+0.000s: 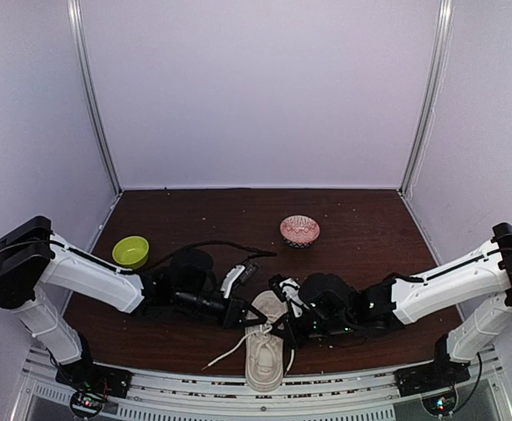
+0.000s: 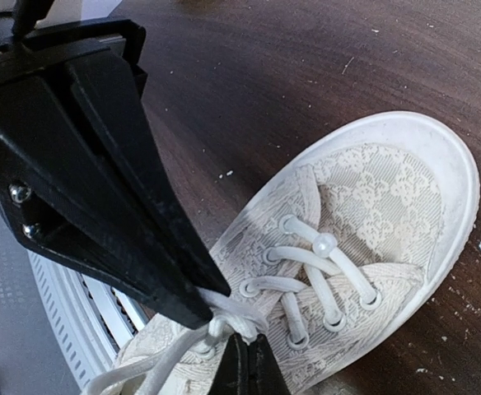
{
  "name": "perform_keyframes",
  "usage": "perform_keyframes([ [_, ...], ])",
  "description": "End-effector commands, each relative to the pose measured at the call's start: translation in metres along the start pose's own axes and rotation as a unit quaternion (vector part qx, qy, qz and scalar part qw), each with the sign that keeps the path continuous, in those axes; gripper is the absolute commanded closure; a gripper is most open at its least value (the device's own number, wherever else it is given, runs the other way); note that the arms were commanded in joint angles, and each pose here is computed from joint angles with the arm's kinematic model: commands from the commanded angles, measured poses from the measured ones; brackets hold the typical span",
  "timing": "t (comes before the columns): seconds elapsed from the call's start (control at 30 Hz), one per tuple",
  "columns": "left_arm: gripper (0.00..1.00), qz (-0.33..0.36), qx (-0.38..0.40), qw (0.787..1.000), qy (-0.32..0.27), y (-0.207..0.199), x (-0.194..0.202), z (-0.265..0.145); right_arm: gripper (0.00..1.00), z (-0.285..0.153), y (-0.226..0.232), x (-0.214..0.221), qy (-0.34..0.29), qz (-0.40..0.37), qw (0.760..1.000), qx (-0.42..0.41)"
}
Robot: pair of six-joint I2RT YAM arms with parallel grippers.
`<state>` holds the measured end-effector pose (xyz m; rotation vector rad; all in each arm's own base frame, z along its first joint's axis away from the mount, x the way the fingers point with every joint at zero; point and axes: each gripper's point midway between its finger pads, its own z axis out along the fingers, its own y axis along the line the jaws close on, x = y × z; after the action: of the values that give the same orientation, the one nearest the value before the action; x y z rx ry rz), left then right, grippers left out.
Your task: Tie the shoes
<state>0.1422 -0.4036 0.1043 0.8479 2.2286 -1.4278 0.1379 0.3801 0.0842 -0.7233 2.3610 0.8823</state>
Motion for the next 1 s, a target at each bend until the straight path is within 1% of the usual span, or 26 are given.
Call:
perform_keyframes([
  [0.0,1.00,0.031,0.035,0.999,-0.010,-0.016,-0.014,0.001,1.00,0.003,-0.005,-0.012,-0.017,0.006,1.000,0.013],
  [0.3,1.00,0.032,0.036,0.999,-0.001,-0.014,-0.012,0.005,1.00,0.007,0.007,-0.016,-0.017,-0.002,1.000,-0.019],
  [0.57,1.00,0.034,0.038,0.999,0.006,-0.015,-0.010,0.005,1.00,0.007,0.010,-0.020,-0.026,-0.003,0.999,-0.024],
  [0.6,0.97,0.036,0.036,0.999,0.004,-0.016,-0.011,0.004,1.00,0.007,0.010,-0.020,-0.025,-0.003,0.999,-0.024],
  [0.67,0.86,0.039,0.017,0.999,-0.002,-0.012,-0.012,-0.002,1.00,0.007,0.009,-0.019,-0.024,-0.003,0.999,-0.023],
  [0.77,0.74,0.044,-0.017,0.999,-0.014,-0.004,-0.017,-0.014,1.00,0.008,0.006,-0.016,-0.021,-0.001,1.000,-0.020],
  [0.83,0.69,0.049,-0.035,0.998,-0.025,-0.002,-0.022,-0.024,1.00,0.008,0.004,-0.013,-0.018,0.000,1.000,-0.018],
  [0.97,0.64,0.044,-0.067,0.996,-0.032,0.009,-0.024,-0.035,1.00,0.007,0.003,-0.011,-0.018,0.001,1.000,-0.018],
])
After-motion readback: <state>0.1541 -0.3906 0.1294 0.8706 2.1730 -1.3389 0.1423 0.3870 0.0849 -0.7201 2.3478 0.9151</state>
